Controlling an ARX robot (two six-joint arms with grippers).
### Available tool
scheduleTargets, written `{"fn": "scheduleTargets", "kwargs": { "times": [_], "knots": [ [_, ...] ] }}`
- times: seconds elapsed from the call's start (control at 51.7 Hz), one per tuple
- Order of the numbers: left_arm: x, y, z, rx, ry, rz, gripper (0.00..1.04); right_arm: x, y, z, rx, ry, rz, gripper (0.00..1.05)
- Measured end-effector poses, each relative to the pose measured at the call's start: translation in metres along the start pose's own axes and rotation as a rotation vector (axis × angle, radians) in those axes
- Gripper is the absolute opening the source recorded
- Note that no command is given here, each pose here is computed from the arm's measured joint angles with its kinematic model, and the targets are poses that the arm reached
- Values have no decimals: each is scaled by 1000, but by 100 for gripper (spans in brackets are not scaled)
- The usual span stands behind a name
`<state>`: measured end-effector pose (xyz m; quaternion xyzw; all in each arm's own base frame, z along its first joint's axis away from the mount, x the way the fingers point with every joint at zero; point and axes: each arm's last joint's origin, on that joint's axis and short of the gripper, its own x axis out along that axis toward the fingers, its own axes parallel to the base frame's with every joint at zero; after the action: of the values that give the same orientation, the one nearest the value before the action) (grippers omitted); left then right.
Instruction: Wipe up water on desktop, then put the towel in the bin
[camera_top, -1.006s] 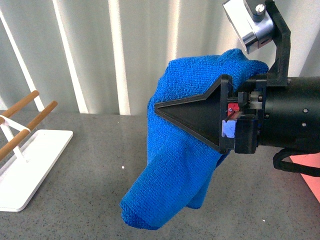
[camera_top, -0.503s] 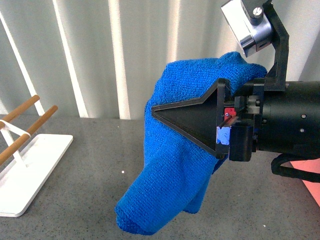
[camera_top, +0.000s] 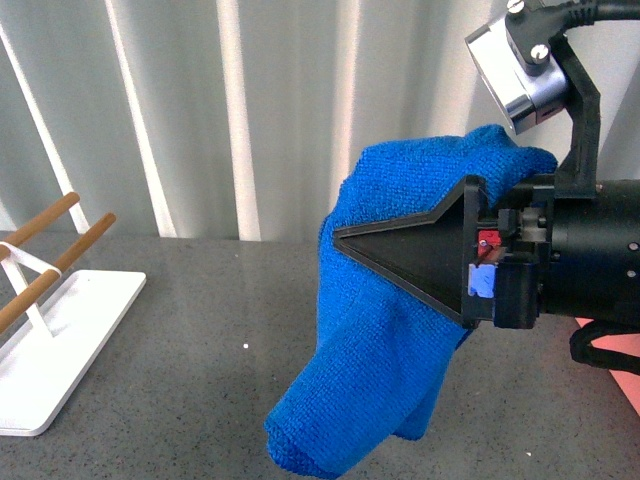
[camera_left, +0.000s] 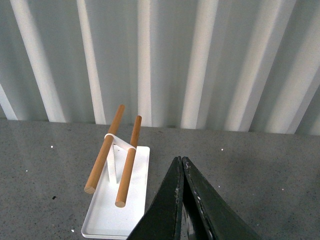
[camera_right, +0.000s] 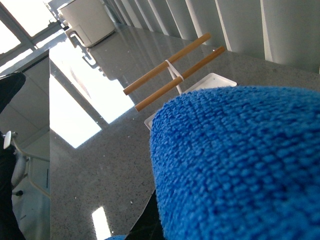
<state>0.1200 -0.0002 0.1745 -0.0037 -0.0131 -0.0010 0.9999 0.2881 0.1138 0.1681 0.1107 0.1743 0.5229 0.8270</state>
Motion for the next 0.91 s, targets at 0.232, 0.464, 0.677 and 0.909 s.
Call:
{"fn": "scheduleTargets", "kwargs": {
  "times": [0.232,0.464,0.677,0.909],
  "knots": [
    [-7,0,0,0,0,0,4,-7,-6,-1,-3,-12,-36,6],
    [-11,0,0,0,0,0,4,-7,-5,-1,-6,-16,-31,6],
    [-22,0,-4,0,25,0,4,-7,-5,1,-10,-24,-29,6],
    [-24,0,-3,0,6,0,4,-7,-5,0,-5,-20,-40,6]
  ]
}}
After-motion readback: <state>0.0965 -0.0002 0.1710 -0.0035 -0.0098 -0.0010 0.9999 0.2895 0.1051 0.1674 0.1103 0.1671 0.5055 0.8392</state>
